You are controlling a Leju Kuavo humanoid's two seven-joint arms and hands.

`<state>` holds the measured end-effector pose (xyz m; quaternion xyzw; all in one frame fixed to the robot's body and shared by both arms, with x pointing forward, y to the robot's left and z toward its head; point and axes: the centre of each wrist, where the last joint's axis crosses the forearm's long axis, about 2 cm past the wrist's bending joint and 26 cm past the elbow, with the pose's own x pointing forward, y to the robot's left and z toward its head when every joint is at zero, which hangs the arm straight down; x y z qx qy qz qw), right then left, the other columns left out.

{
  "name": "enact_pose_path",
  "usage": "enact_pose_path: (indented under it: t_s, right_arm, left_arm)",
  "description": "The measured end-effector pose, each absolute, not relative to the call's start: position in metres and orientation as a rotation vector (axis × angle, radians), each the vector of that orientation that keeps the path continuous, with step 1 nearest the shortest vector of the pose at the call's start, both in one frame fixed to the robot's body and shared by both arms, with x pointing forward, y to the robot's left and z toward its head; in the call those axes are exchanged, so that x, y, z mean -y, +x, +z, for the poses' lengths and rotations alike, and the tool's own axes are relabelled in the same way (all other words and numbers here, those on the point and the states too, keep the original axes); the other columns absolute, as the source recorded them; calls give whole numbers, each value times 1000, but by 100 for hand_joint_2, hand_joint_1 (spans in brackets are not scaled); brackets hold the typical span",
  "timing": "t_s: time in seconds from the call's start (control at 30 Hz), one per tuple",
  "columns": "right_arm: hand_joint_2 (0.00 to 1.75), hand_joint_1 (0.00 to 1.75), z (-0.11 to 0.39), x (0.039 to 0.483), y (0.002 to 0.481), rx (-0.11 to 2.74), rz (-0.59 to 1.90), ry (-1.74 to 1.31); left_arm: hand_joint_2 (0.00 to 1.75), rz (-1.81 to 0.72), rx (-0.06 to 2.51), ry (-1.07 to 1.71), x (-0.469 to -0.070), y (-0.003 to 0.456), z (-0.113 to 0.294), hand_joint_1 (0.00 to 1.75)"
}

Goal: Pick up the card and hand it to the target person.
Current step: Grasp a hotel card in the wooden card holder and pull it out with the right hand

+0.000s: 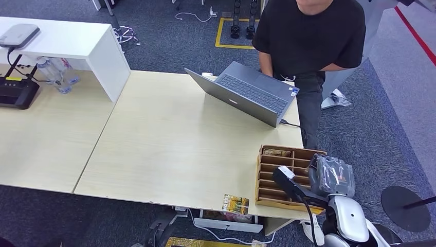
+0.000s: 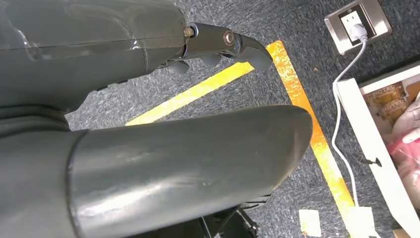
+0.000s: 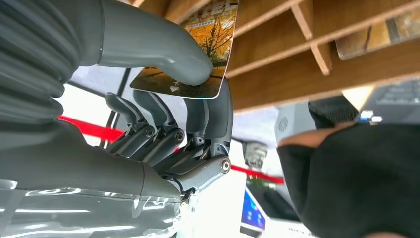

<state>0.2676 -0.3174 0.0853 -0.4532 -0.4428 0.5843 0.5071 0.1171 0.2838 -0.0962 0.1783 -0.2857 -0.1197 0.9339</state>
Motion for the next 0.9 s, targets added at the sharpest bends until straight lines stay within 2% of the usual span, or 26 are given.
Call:
enact_pose_path:
  t_s: [0.47,0.6,0.9]
  right_arm:
    - [175,162,140,315,278,1109,1564,-1262]
    - [175,164,156,313,281,1135,1576,-1296]
    - [175,159,181,313,290,1216,1547,-1367]
  left_arm:
    - [0,-272,578,348,-282,116,-97,0]
    - [0,-274,580,341,-279,116,-96,0]
    - [0,-283,581,329,-277,117,-96,0]
